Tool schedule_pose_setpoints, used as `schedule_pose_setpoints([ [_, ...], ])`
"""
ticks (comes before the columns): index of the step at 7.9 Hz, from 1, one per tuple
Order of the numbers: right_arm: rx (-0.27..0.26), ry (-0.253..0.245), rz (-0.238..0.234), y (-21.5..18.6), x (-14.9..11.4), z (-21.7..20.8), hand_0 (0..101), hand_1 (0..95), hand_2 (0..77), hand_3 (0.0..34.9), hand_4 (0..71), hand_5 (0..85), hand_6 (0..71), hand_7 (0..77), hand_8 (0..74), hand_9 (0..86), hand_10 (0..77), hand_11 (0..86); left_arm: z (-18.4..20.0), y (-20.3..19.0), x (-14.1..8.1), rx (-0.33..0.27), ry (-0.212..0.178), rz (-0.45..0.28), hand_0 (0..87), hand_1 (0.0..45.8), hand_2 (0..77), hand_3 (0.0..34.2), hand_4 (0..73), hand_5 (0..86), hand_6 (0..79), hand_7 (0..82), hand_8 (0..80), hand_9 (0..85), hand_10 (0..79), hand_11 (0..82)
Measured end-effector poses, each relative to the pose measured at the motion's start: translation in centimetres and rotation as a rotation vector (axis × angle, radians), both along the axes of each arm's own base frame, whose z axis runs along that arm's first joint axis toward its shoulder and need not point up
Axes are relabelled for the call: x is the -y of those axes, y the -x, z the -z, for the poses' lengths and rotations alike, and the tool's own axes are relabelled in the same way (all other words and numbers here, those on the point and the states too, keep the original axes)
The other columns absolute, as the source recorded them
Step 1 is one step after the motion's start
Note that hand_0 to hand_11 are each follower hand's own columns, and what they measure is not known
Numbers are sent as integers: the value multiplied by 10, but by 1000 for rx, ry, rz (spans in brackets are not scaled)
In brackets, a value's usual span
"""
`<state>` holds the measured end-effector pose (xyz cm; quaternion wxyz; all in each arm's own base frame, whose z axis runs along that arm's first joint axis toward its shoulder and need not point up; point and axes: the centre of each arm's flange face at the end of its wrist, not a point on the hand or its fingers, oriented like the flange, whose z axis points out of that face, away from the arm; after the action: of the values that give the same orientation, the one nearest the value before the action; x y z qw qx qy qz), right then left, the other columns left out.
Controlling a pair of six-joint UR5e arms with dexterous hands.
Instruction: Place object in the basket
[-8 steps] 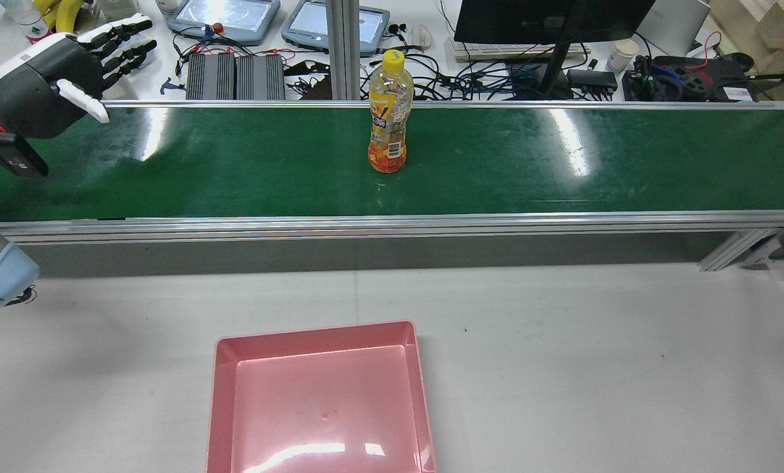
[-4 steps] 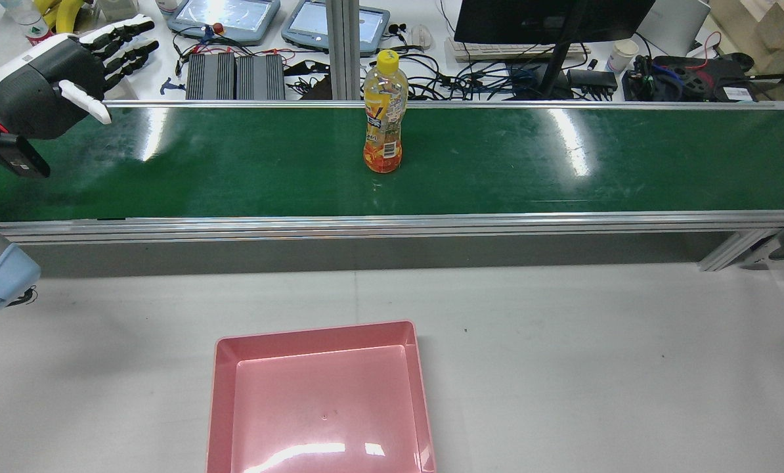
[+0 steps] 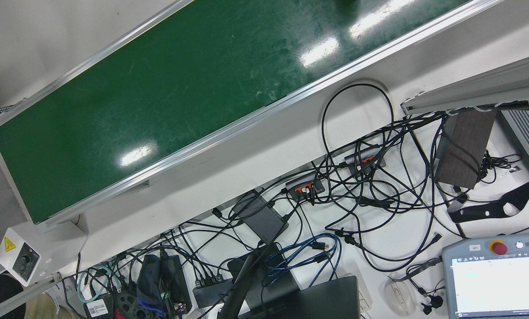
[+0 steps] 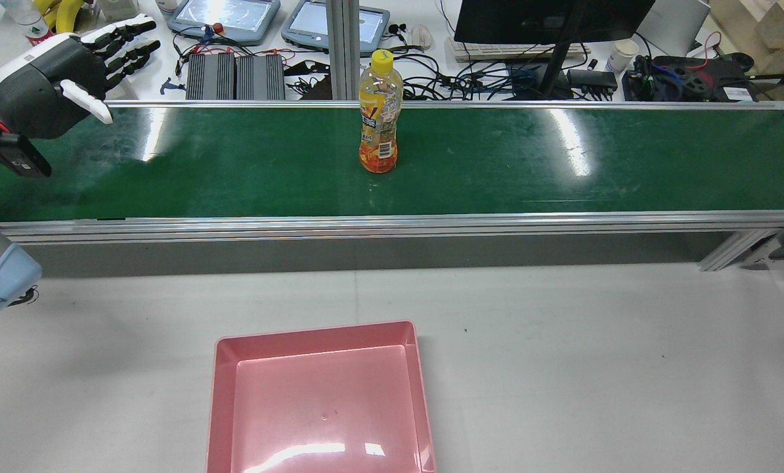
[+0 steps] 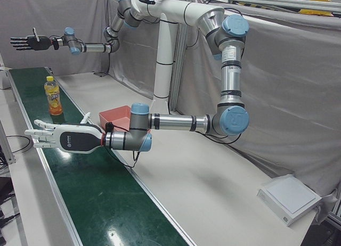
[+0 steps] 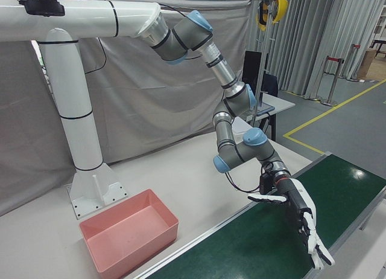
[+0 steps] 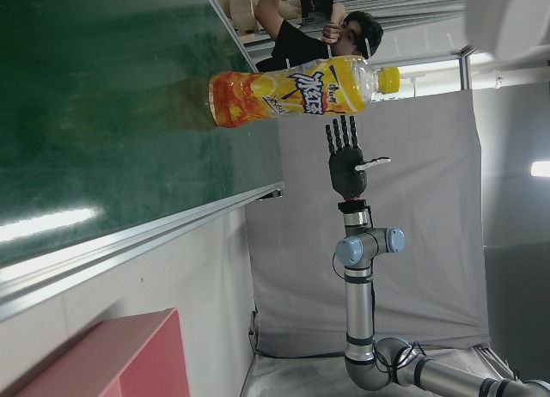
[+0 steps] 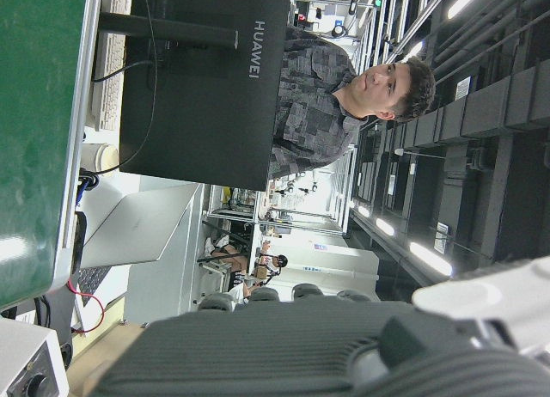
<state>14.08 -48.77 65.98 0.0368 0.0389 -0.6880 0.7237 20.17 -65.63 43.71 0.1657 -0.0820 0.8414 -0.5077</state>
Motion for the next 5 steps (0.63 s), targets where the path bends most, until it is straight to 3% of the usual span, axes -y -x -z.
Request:
schedule_pose_setpoints([
  [5, 0, 0, 0, 0, 0, 0, 2, 0, 5, 0, 0, 0, 0, 5, 0, 0, 0, 0, 2, -2, 0, -1, -2, -2, 635, 27, 5, 12, 131, 158, 5, 16, 76, 98, 11, 38],
])
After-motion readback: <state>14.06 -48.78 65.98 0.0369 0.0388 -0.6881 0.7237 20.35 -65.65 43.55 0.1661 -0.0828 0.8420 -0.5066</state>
